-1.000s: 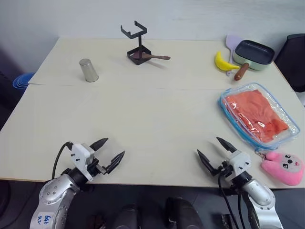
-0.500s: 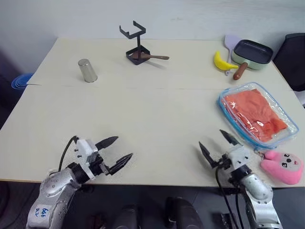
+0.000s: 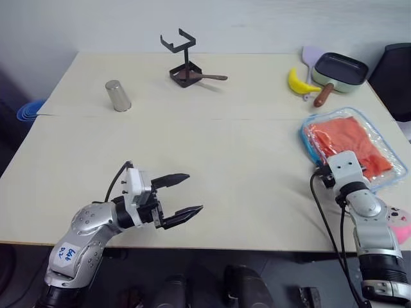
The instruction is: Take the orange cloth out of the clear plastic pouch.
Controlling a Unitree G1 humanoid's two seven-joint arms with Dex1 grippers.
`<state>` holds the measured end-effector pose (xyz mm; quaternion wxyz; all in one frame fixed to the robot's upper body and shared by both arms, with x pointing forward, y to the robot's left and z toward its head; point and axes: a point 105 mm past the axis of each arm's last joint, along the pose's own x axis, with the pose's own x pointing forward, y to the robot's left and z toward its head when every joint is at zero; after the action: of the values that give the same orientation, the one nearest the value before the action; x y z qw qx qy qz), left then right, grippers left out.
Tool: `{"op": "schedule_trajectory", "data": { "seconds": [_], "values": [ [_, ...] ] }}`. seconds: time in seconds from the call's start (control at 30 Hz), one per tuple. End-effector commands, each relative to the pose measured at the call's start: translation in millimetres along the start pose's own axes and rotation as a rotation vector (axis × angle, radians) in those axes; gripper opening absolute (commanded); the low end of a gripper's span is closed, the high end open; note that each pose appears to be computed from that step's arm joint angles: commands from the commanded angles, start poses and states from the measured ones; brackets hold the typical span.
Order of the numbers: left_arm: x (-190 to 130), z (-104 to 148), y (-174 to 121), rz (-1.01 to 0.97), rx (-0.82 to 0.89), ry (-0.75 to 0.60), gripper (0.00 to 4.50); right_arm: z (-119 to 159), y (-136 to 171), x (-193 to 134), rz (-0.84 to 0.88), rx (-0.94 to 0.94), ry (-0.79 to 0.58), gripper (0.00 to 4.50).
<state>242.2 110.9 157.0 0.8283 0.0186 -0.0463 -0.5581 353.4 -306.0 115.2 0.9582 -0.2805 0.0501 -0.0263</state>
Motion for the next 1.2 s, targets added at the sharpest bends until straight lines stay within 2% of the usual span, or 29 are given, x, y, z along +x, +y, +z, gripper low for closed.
{"op": "schedule_trajectory", "data": {
  "seconds": [0.03,0.13,0.23,0.33,0.37,0.47,0.57,0.63,0.73,0.97,1.07,1.13,1.2],
  "values": [
    [-6,7,5,0.034,0.048,-0.004,4.50,-1,-6,4,0.058,0.057,0.034,1.93],
    [-12,6,9,0.067,0.057,0.005,4.50,1,-6,7,0.110,0.092,0.058,0.89],
    [-23,7,15,0.128,0.070,0.008,4.50,19,-7,12,0.168,0.103,0.020,0.03],
    [-33,7,21,0.188,0.080,0.010,4.50,56,18,14,0.345,0.121,-0.127,0.03],
    [-38,7,23,0.214,0.080,0.010,4.50,79,39,8,0.478,0.111,-0.237,0.03],
    [-50,8,26,0.271,0.083,0.009,4.50,120,89,-23,0.823,0.050,-0.450,0.03],
    [-62,9,26,0.313,0.082,0.018,4.50,132,130,-60,1.098,-0.005,-0.545,0.03],
    [-69,8,24,0.318,0.080,0.035,4.50,130,145,-73,1.184,-0.031,-0.545,0.03],
    [-80,8,18,0.322,0.073,0.073,4.50,123,158,-74,1.153,-0.074,-0.533,0.03],
    [-88,9,15,0.326,0.068,0.095,4.50,126,153,-57,0.995,-0.100,-0.502,0.03],
    [-84,10,16,0.319,0.069,0.088,4.50,124,152,-57,1.008,-0.115,-0.506,0.03],
    [-81,11,16,0.301,0.066,0.085,4.50,124,146,-59,1.036,-0.052,-0.501,0.03],
    [-78,10,16,0.284,0.063,0.088,4.50,128,136,-62,1.040,-0.019,-0.529,0.49]
  ]
}}
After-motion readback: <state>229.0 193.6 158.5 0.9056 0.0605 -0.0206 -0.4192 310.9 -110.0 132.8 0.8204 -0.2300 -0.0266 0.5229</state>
